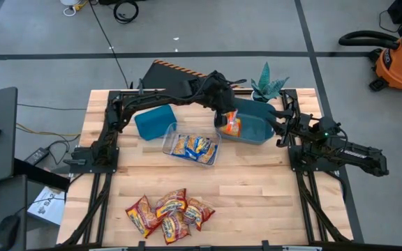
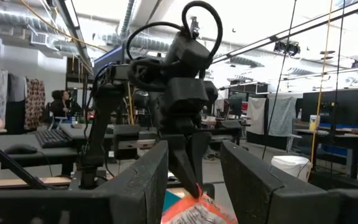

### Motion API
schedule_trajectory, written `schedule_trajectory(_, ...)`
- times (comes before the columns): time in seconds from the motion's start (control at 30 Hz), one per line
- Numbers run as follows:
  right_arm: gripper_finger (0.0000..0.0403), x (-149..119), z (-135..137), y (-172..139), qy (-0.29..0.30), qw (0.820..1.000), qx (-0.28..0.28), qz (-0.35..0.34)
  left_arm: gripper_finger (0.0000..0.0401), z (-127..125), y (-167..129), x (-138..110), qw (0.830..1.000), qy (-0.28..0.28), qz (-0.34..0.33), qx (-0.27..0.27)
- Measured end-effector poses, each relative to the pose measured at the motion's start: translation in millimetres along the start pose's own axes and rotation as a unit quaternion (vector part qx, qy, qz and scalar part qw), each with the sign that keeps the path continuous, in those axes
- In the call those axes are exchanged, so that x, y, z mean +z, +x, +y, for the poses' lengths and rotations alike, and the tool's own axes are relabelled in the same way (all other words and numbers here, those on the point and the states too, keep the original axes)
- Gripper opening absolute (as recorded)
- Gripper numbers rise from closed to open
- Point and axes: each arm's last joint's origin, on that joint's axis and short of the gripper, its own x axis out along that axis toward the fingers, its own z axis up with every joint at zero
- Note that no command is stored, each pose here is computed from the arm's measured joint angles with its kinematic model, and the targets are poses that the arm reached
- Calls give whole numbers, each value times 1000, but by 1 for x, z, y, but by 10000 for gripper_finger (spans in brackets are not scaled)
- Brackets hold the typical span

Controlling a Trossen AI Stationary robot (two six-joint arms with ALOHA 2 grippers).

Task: Sort Maruchan noodles
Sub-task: Put the orange noodle pack into the right large dark blue bin, then put the red noodle pack into the left small blue bin

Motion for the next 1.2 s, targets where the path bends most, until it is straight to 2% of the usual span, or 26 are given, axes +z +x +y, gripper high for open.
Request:
schedule_trajectory(0.13,153,0,0,0,0,1000,0,-2,5,3,9,-5,1000,1,4,3)
schedule_trajectory(0.37,153,0,0,0,0,1000,1,-1,5,3,55,-36,998,15,54,-1)
schedule_trajectory(0.53,153,0,0,0,0,1000,2,-1,11,2,64,-43,997,25,66,-1)
schedule_trajectory(0.67,153,0,0,0,0,1000,1,-1,33,-1,65,-42,997,28,71,13)
schedule_trajectory(0.83,153,0,0,0,0,1000,2,-1,93,-4,60,-38,995,19,90,32)
schedule_trajectory(0.97,153,0,0,0,0,1000,2,0,136,-9,49,-31,987,33,141,68)
schedule_trajectory(1.2,153,0,0,0,0,1000,2,0,154,-24,21,-12,978,56,198,44)
